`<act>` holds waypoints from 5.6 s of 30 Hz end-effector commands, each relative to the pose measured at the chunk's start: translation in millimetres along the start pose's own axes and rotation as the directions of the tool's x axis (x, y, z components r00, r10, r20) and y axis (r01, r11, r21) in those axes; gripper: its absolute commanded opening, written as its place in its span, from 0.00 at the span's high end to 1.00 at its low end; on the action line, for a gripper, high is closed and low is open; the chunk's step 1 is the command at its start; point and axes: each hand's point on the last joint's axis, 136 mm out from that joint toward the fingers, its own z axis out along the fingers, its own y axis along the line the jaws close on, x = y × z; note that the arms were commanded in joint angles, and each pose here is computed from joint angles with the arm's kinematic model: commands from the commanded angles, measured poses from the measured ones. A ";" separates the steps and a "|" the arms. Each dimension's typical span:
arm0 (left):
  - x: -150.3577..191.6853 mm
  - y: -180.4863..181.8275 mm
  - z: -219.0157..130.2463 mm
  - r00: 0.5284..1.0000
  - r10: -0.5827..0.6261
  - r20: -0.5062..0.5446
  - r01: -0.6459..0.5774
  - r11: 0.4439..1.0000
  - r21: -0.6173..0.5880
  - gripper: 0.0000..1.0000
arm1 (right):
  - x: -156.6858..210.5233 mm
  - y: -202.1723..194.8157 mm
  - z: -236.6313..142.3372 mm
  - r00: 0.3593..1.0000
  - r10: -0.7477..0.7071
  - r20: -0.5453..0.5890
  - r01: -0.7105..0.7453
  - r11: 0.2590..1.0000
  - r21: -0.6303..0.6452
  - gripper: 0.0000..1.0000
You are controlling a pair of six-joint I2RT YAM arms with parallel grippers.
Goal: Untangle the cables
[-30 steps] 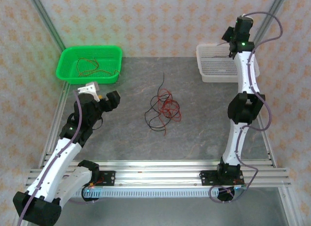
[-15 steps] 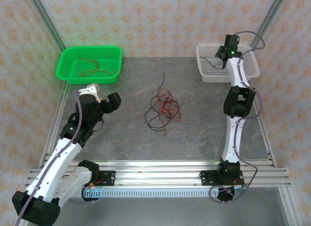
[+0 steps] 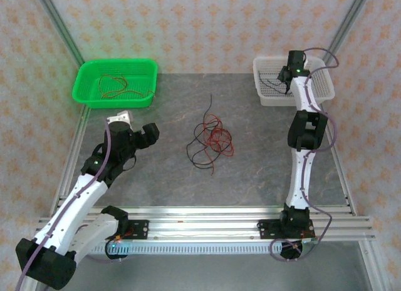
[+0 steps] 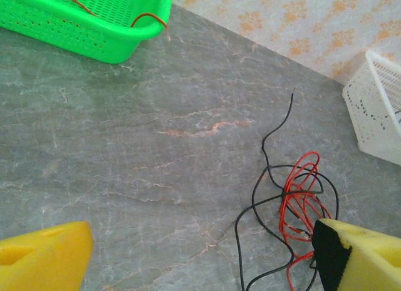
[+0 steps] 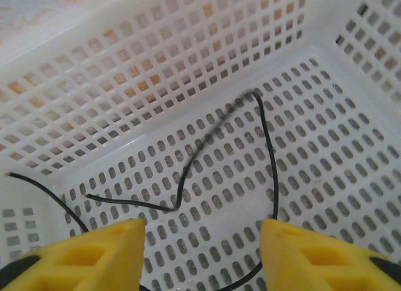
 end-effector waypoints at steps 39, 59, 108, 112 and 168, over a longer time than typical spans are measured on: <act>164.4 -72.2 97.6 0.908 0.150 -0.391 -0.115 0.987 0.111 0.37 | -22.3 18.1 -260.2 0.983 -0.017 0.181 0.056 0.976 -0.211 0.10; 169.4 -60.8 156.8 0.931 0.186 -0.314 -0.200 0.980 -0.012 0.78 | 100.9 15.6 -315.4 0.996 -0.005 0.091 0.040 0.921 -0.387 0.19; -32.2 -217.4 21.8 0.932 0.359 0.043 -0.359 0.904 0.231 1.00 | 290.8 243.4 -368.1 0.936 -0.235 -0.261 -0.115 0.495 -0.861 0.33; -42.5 -227.0 11.1 0.931 0.357 0.070 -0.363 0.898 0.248 1.00 | 297.9 244.9 -335.5 0.940 -0.235 -0.249 -0.068 0.586 -0.808 0.34; -112.7 -247.9 -45.3 0.876 0.405 0.263 -0.458 0.869 0.186 1.00 | 212.5 156.7 -415.9 0.792 -0.385 0.473 0.608 0.439 -0.662 0.23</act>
